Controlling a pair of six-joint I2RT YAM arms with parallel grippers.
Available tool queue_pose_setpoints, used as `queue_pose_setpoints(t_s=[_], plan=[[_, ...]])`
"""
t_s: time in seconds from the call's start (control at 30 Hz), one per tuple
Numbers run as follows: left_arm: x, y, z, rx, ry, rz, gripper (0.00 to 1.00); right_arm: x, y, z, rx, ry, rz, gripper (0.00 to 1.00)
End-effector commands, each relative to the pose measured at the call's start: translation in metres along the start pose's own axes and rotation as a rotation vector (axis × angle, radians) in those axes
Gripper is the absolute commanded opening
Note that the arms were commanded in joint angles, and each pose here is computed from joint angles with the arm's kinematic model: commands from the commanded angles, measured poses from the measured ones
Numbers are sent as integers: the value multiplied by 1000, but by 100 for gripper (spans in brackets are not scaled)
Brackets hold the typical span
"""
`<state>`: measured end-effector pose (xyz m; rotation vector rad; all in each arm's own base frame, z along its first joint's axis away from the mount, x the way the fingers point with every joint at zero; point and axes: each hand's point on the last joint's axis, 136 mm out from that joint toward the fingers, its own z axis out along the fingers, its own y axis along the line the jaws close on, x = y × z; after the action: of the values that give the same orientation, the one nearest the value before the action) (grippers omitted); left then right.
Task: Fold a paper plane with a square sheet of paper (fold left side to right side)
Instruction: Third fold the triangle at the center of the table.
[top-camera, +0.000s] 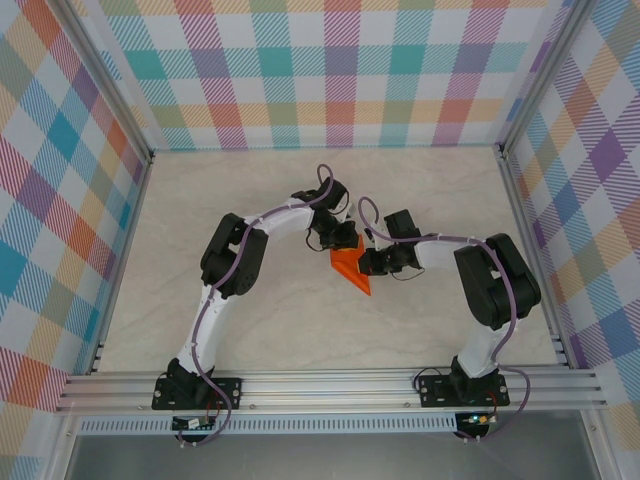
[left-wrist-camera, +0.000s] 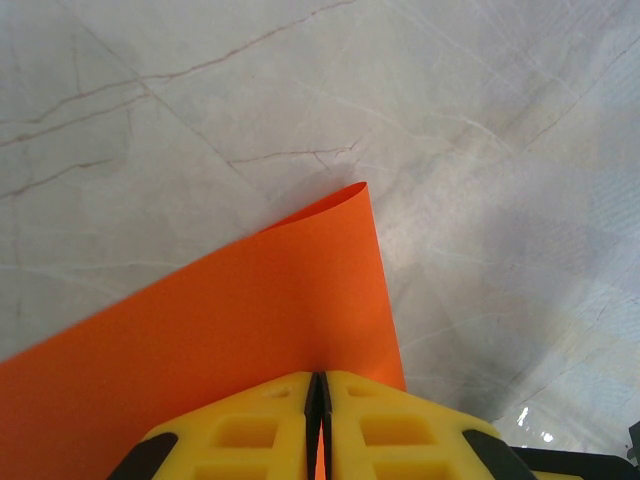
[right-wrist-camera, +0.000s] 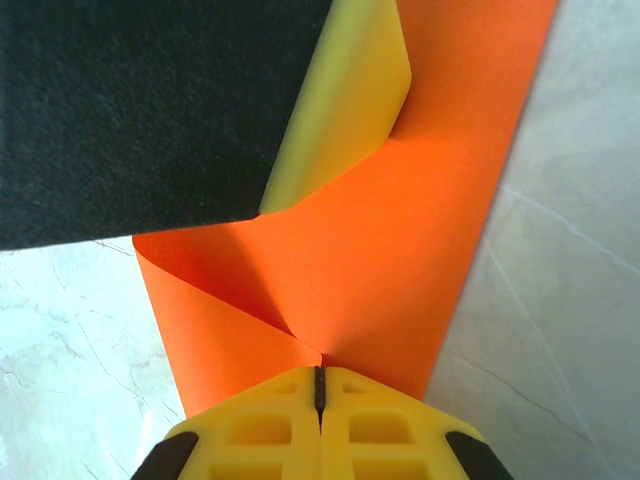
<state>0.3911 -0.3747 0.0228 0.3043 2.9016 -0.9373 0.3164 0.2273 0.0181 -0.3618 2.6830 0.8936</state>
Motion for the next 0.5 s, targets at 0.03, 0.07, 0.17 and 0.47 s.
queue_pose_setpoints(t_s=[0.03, 0.07, 0.17, 0.47], plan=[[21, 13, 13, -68, 67, -15, 12, -15, 10, -9, -21, -50, -25, 0], [22, 13, 13, -68, 68, -15, 12, -16, 11, -9, -21, -50, -27, 0], [22, 14, 14, -70, 69, -14, 12, -17, 10, -8, -20, -44, -28, 0], [22, 13, 13, -67, 68, -13, 12, -1, -5, 2, 22, 3, 10, 0]])
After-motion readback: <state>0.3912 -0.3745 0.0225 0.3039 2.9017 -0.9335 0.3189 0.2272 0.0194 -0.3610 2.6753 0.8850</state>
